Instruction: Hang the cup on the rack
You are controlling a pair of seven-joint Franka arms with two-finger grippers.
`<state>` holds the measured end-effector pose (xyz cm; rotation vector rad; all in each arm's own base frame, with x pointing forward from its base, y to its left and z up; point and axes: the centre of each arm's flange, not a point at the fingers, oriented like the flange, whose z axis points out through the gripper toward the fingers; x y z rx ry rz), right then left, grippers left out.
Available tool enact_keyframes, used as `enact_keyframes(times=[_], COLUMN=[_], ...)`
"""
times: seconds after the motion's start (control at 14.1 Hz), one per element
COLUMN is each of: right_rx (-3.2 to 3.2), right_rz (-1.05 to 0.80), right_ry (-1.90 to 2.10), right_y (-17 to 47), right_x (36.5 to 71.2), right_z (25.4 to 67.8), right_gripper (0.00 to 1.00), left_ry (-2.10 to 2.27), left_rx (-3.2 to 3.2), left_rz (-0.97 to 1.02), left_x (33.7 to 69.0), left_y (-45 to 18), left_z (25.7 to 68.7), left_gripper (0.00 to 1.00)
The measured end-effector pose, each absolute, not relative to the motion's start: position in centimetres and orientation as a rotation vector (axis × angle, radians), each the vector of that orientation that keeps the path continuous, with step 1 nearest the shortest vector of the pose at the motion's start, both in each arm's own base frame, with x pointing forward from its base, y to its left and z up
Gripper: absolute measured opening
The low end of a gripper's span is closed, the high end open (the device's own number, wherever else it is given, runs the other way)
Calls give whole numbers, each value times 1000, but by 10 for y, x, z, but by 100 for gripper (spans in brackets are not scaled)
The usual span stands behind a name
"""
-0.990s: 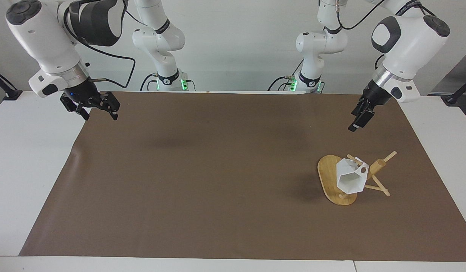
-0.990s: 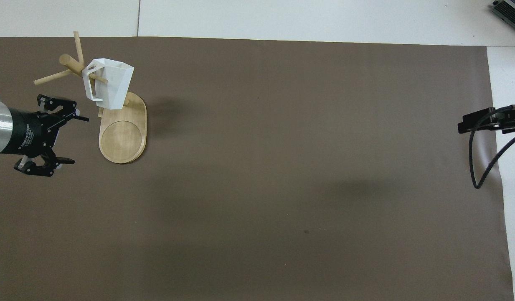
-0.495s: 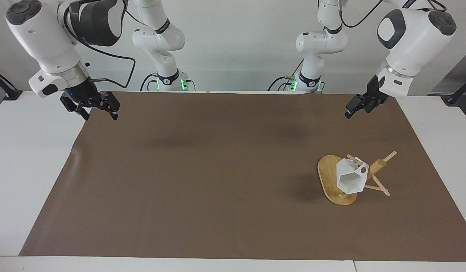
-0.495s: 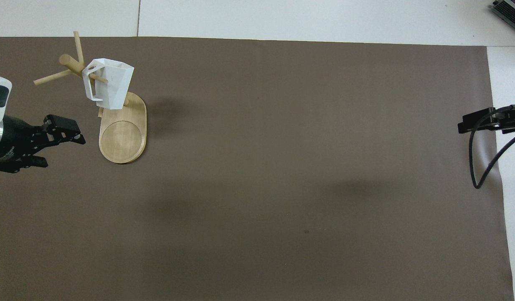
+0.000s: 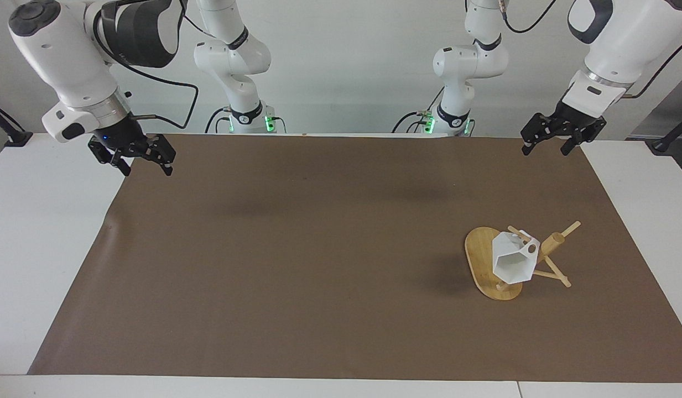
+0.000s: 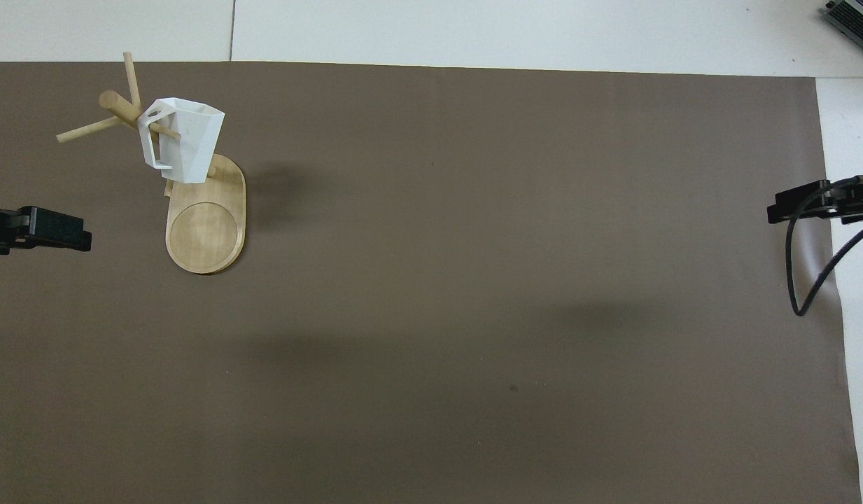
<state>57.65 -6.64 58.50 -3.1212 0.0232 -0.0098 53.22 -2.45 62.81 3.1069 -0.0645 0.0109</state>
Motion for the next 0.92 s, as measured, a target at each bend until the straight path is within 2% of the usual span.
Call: enact_keyframes(times=[0.57,0.92], right_rx=[-3121,-3121], right_rz=[-10,-10], right_ry=[23,23], right_y=[-66,-66], right_x=[576,576], right_z=[585,585], right_gripper=[100,100], left_ry=[-197,-205], left_rx=[3146,3148], left_rz=[-6,-5], left_x=[535,535], left_y=[-27,-28], left_z=[655,657], left_gripper=[100,100])
